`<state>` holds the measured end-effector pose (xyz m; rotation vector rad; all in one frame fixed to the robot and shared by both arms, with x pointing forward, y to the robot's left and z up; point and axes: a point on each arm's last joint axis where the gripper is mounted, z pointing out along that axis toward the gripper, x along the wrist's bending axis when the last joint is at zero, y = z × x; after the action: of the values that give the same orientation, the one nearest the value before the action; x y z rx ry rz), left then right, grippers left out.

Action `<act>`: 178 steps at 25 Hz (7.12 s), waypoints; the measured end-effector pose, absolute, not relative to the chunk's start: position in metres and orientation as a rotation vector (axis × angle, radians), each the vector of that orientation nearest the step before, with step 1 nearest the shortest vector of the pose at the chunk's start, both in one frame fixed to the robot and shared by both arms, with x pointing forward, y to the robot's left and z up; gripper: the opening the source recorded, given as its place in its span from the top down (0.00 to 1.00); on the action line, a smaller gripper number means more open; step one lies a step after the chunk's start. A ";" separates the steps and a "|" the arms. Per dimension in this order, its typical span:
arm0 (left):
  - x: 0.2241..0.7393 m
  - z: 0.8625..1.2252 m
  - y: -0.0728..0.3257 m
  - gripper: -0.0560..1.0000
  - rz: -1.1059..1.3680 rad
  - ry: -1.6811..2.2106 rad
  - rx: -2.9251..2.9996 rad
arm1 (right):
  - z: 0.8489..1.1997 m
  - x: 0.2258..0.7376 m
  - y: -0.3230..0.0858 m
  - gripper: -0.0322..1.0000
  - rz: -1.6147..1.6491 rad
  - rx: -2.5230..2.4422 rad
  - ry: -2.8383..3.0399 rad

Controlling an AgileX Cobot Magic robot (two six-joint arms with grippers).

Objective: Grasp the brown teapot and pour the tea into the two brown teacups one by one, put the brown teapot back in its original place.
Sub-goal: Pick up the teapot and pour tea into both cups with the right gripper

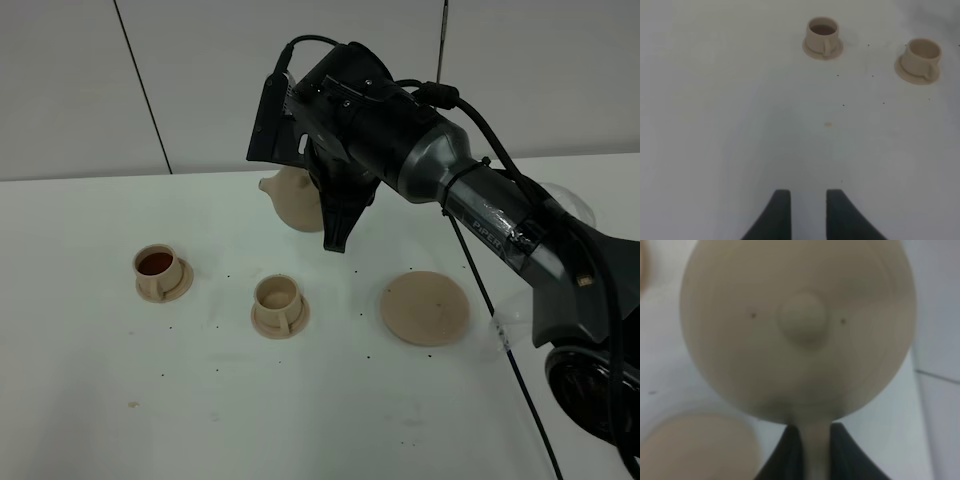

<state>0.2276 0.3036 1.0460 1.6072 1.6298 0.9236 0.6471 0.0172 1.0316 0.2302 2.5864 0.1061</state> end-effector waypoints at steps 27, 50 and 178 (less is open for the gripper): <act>0.228 1.046 0.304 0.72 0.924 1.630 1.607 | 0.984 0.622 -0.032 0.88 -0.171 0.136 2.652; 0.228 1.046 0.304 0.72 0.924 1.630 1.607 | 0.970 0.603 -0.002 0.88 -0.258 -0.240 2.487; 0.228 1.046 0.304 0.72 0.924 1.630 1.607 | 0.945 0.575 0.060 0.88 -0.578 -0.757 1.976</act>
<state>0.2276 0.3036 1.0460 1.6072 1.6298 0.9236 0.5749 0.0602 0.9451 -0.7570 1.9764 -0.5781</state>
